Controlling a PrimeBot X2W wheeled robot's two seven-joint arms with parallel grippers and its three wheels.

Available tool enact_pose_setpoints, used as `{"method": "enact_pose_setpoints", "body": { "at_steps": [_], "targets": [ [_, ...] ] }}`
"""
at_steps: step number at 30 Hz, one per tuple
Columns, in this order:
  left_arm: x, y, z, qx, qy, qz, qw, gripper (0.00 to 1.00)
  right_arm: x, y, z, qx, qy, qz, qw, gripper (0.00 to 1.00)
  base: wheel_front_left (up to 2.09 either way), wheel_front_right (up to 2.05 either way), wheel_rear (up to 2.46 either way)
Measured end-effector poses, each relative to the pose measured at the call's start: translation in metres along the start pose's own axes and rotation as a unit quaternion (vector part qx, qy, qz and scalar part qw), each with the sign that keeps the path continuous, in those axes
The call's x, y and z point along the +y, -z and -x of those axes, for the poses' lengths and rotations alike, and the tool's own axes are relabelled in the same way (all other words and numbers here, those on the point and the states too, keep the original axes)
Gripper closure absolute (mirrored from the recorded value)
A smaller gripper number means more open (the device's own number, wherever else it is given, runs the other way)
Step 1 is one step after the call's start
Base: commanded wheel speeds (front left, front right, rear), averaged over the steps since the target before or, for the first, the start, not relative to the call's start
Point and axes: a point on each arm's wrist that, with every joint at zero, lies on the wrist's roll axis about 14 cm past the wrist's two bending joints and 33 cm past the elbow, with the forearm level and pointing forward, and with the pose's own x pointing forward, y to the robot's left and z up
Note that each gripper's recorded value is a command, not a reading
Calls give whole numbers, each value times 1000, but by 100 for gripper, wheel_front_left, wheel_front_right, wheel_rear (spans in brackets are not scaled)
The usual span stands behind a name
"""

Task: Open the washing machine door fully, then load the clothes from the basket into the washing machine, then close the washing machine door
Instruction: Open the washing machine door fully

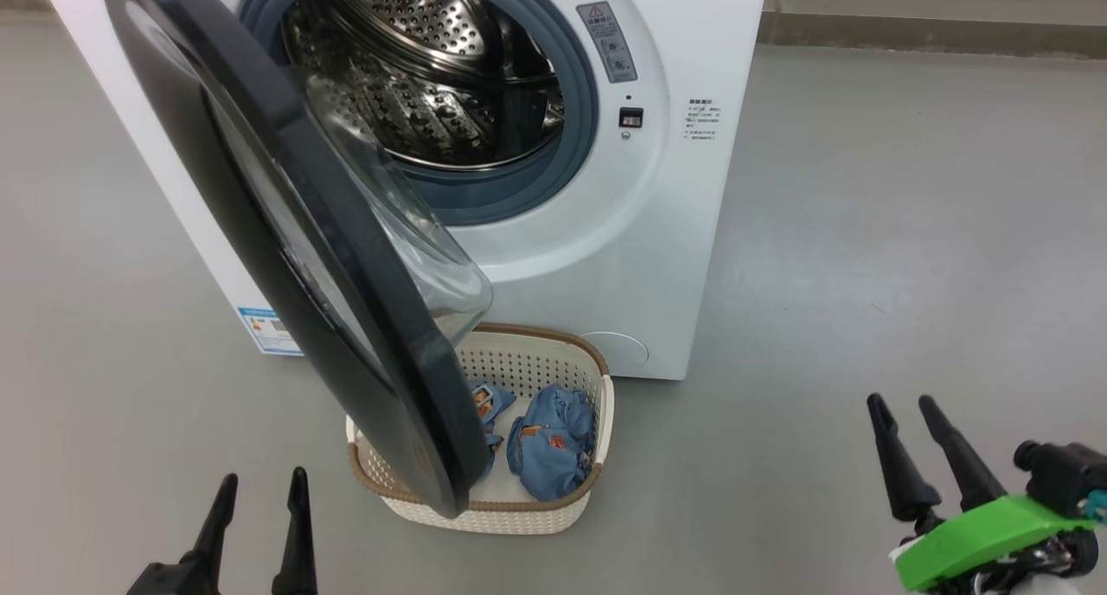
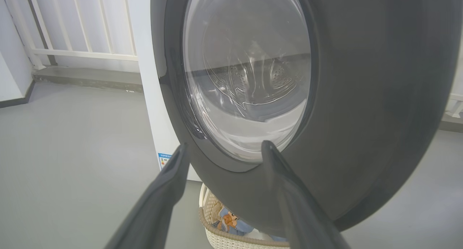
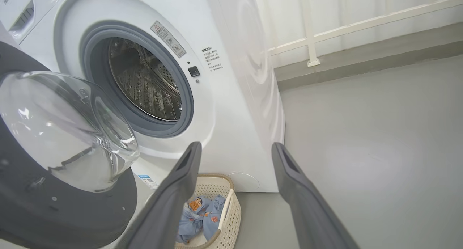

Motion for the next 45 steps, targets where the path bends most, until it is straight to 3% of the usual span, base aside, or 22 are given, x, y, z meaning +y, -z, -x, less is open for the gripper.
{"method": "enact_pose_setpoints", "body": {
  "at_steps": [16,35,36,37,43,45],
  "targets": [
    [2,0,1,1,-4,0,1000,0,-15,36,23,42,38,24,998,0,0,0,0],
    [3,-3,-3,-4,-4,0,1000,1,-22,35,24,43,43,57,996,0,0,0,0],
    [3,-6,-4,-8,-5,0,1000,55,-22,34,24,43,43,60,996,0,0,0,0],
    [3,-10,-6,-16,-5,-1,1000,100,-21,34,24,43,41,63,996,0,0,0,0],
    [4,-75,-16,-115,-14,-13,993,100,-19,34,22,42,38,70,996,0,0,0,0],
    [-15,-109,-15,-168,11,-17,986,100,-19,33,23,41,38,71,996,0,0,0,0]
  ]
}}
